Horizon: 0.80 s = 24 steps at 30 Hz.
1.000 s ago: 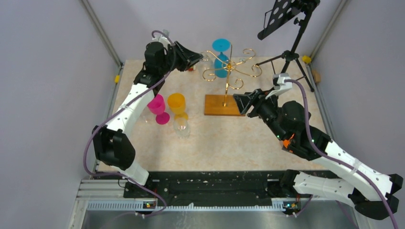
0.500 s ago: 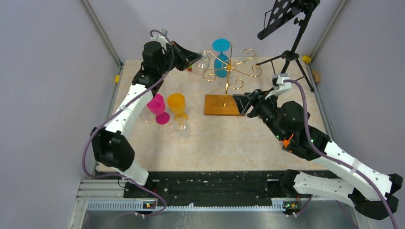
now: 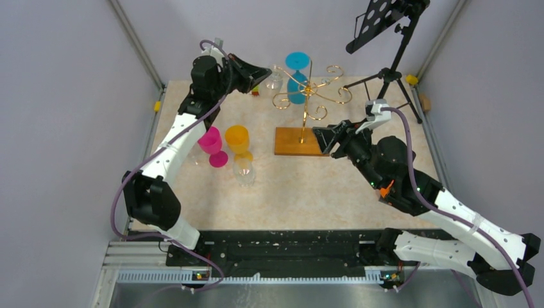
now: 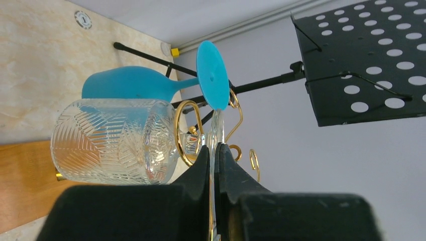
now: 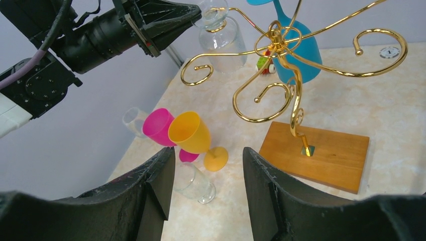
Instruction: Take the wine glass off the wine glass rack
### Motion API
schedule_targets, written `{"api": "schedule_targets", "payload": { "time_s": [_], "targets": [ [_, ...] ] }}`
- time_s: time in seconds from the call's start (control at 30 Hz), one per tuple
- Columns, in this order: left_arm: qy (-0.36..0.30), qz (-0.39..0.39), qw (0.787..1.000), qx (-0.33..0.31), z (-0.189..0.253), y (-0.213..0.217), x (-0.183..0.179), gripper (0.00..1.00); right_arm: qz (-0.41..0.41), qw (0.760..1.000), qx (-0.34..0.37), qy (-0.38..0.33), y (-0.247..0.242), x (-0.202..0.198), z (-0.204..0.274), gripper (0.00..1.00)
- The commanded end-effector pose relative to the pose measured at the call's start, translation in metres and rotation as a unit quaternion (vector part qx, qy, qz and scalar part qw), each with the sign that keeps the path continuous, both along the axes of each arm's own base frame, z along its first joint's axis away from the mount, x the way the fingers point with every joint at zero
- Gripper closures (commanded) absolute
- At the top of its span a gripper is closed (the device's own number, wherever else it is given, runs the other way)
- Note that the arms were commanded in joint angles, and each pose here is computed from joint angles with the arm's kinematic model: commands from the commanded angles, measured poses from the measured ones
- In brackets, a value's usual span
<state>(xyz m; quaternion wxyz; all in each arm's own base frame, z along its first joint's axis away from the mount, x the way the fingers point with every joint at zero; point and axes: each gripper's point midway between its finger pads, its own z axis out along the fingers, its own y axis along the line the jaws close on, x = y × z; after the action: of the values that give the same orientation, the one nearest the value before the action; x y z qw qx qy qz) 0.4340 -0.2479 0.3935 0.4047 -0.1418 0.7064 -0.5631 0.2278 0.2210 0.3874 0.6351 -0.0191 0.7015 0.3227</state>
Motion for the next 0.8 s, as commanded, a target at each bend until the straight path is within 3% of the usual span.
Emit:
{"api": "schedule_targets", "payload": {
  "time_s": [0.0,0.23,0.77],
  "targets": [
    [-0.088,0.041,0.994,-0.042,0.063,0.013,-0.004,1.00,-0.006,1.000,0.027,-0.012,-0.002,0.002,0.012,0.47],
    [-0.093,0.061,0.993,-0.051,0.067,0.017,0.005,1.00,-0.009,1.000,0.027,-0.012,-0.004,0.001,0.012,0.47],
    [-0.115,-0.021,0.992,-0.054,0.069,-0.012,0.001,1.00,-0.009,0.999,0.028,-0.013,-0.004,0.001,0.012,0.47]
  ]
}}
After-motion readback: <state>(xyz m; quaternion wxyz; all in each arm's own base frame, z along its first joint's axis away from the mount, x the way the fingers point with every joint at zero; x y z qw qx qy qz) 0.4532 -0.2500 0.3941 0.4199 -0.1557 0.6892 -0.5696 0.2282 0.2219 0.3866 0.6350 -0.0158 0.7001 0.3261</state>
